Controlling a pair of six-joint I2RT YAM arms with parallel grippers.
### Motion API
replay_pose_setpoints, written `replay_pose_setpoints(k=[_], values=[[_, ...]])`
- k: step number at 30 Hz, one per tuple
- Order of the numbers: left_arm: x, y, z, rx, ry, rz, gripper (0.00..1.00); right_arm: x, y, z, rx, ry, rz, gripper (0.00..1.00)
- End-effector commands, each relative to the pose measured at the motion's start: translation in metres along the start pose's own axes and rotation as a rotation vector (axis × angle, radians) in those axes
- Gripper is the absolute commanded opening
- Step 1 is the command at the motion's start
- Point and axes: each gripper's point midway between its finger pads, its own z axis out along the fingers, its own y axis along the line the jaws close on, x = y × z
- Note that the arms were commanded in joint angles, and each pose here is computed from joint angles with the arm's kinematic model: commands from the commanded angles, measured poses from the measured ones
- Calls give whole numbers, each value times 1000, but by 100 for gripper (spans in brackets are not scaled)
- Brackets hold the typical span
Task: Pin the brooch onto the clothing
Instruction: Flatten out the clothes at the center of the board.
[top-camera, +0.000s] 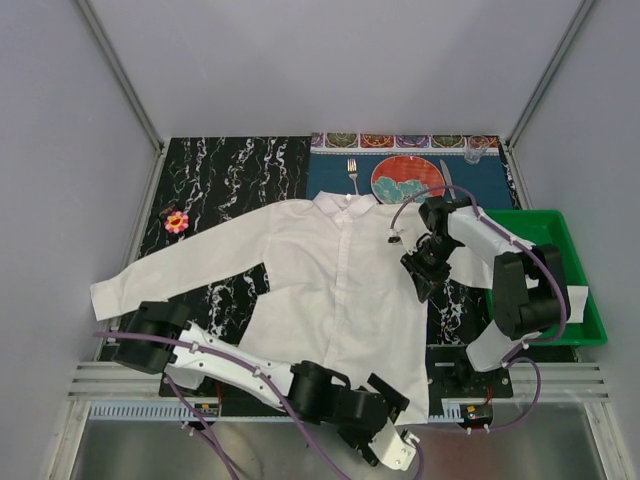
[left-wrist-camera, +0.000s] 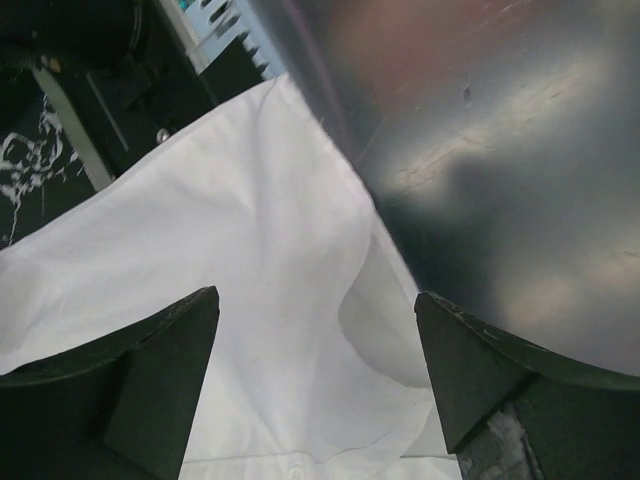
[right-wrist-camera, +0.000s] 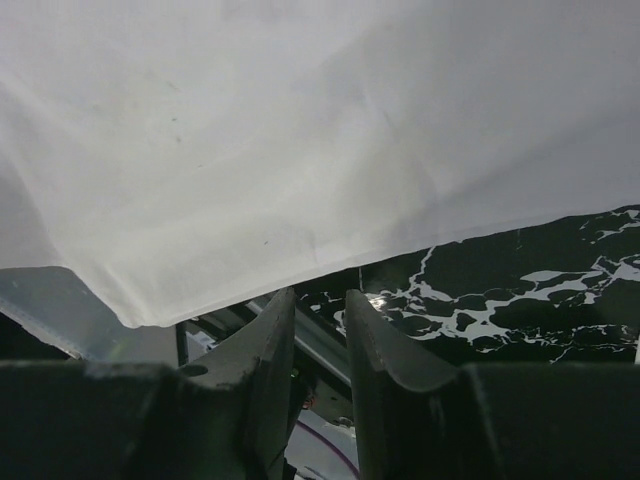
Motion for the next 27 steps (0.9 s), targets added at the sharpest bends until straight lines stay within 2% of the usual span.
replay_pose_setpoints(k=[1,4,6,8,14,17,23,27], values=[[14,31,2,-183,71,22,84,2,-21,15,73,52,-21,33],[29,31,5,-198,126,63,83,8,-28,25,85,84,-23,33],[45,23,5,-172,171,90,79,13,-33,32,105,114,-30,33],[50,17,2,-148,172,107,78,18,-38,37,115,139,-35,33],[69,-13,-16,11,219,189,79,24,-49,48,139,181,-35,32],[81,-22,-28,75,272,201,75,26,-54,51,154,200,-39,32],[78,-34,-45,160,255,217,69,27,-58,52,171,213,-47,32],[68,-25,-45,137,251,222,65,28,-59,51,180,216,-50,32]])
